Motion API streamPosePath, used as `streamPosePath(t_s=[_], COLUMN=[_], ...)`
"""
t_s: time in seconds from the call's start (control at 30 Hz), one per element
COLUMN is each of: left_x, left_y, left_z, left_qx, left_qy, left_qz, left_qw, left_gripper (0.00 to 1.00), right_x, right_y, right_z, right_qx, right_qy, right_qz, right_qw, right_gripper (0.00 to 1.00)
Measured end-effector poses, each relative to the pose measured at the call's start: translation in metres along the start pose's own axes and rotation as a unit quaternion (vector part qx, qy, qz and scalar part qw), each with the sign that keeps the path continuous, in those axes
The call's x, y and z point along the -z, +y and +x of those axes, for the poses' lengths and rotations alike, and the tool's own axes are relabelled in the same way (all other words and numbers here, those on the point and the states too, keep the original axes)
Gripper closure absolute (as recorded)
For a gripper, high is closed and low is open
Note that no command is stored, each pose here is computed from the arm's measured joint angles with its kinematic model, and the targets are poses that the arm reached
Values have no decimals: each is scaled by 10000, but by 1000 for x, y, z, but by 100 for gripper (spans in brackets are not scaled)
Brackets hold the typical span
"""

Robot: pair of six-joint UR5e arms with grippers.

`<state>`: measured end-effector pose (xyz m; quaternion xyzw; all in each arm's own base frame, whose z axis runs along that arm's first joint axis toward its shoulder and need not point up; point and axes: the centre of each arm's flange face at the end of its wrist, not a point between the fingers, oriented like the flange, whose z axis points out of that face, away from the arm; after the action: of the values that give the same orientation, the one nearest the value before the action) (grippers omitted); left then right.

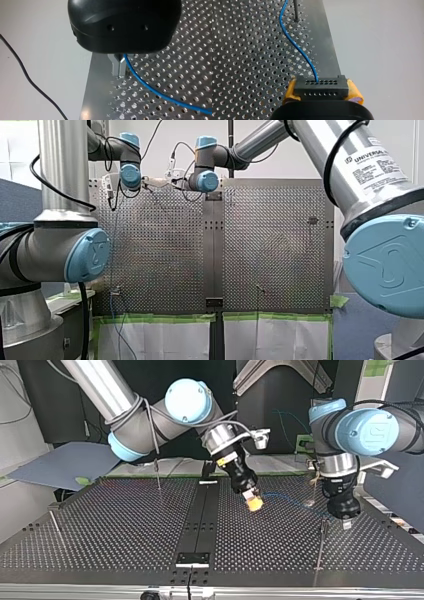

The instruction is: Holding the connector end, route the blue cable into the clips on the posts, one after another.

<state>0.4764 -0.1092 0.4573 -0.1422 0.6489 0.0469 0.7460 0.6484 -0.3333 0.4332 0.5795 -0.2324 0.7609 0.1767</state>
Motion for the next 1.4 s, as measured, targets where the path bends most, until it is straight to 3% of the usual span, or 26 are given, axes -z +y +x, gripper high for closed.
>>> streamPosePath(t_s=[0.33,0.67,0.97,1.1,1.4], left_x=[-15,-27,-36,-43,-55], left_y=[2,4,8,9,20], left_z=[13,2,7,16,11], left_qx=[55,210,276,282,503], left_qy=[106,-44,-25,39,-107], left_qz=[124,147,191,269,293], left_qw=[9999,9997,9994,9992,9982], left_gripper=[100,100,100,100,100], right_x=[-4,-7,-9,-10,-11], right_y=[12,31,48,52,60], right_z=[2,2,4,4,4], right_qx=[-3,-6,15,22,35], right_qy=[24,22,30,26,21], right_qz=[-53,-113,-171,-182,-169], right_qw=[10000,9999,9998,9998,9998], right_gripper=[100,100,100,100,100])
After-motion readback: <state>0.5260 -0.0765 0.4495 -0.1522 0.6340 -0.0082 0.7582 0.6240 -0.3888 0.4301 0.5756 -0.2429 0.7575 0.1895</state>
